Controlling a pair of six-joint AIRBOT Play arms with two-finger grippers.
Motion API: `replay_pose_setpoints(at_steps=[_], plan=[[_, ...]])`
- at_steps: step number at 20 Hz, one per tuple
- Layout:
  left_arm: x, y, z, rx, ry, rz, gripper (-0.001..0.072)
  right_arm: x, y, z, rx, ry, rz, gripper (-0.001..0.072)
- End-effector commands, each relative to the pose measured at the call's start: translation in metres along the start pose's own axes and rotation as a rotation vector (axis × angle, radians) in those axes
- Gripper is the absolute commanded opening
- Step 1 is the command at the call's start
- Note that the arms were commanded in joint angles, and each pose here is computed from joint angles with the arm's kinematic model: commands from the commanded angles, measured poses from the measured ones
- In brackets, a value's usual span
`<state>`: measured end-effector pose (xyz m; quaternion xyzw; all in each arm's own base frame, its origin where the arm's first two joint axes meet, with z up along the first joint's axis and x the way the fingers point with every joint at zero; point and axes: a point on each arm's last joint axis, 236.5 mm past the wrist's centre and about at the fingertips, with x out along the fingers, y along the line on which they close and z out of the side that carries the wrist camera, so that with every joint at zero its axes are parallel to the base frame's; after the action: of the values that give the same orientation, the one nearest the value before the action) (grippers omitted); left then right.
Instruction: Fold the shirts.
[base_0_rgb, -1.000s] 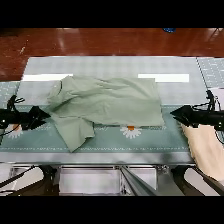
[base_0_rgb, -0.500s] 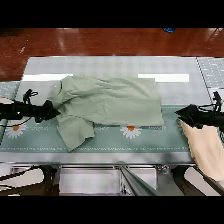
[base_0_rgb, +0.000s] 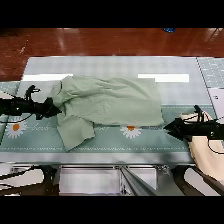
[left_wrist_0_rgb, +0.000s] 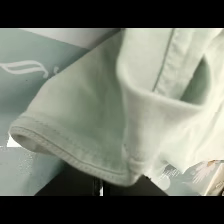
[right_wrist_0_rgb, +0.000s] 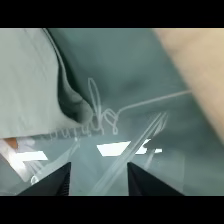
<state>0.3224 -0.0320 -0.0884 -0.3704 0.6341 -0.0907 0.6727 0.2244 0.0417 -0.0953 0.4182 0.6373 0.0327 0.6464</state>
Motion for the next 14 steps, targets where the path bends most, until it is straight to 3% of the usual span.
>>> replay_pose_setpoints(at_steps=[1,6,7,8,9,12,14], plan=[[0.000,-0.001,0.000,0.003,0.004,-0.003,0.0016,0.017,0.011,0.025,0.040,-0.085,0.022,0.0407],[0.000,-0.002,-0.001,0.005,0.005,-0.004,0.0016,0.053,0.047,0.036,-0.018,-0.006,0.040,0.0380],[0.000,-0.003,-0.001,0.003,0.004,-0.008,0.0016,0.058,0.057,0.041,-0.054,-0.002,0.037,0.0252],[-0.002,-0.007,0.001,0.002,-0.001,-0.021,0.0016,0.056,0.070,0.050,-0.101,-0.015,0.044,0.0076],[-0.006,-0.016,0.005,0.008,-0.013,-0.043,0.0016,0.048,0.088,0.061,-0.160,-0.036,0.063,0.0027],[-0.057,-0.081,0.043,0.108,-0.170,-0.167,0.0016,-0.017,0.168,0.095,-0.384,-0.121,0.130,0.0027],[-0.126,-0.158,0.071,0.236,-0.364,-0.309,0.0016,-0.091,0.231,0.114,-0.557,-0.276,0.137,0.0026]])
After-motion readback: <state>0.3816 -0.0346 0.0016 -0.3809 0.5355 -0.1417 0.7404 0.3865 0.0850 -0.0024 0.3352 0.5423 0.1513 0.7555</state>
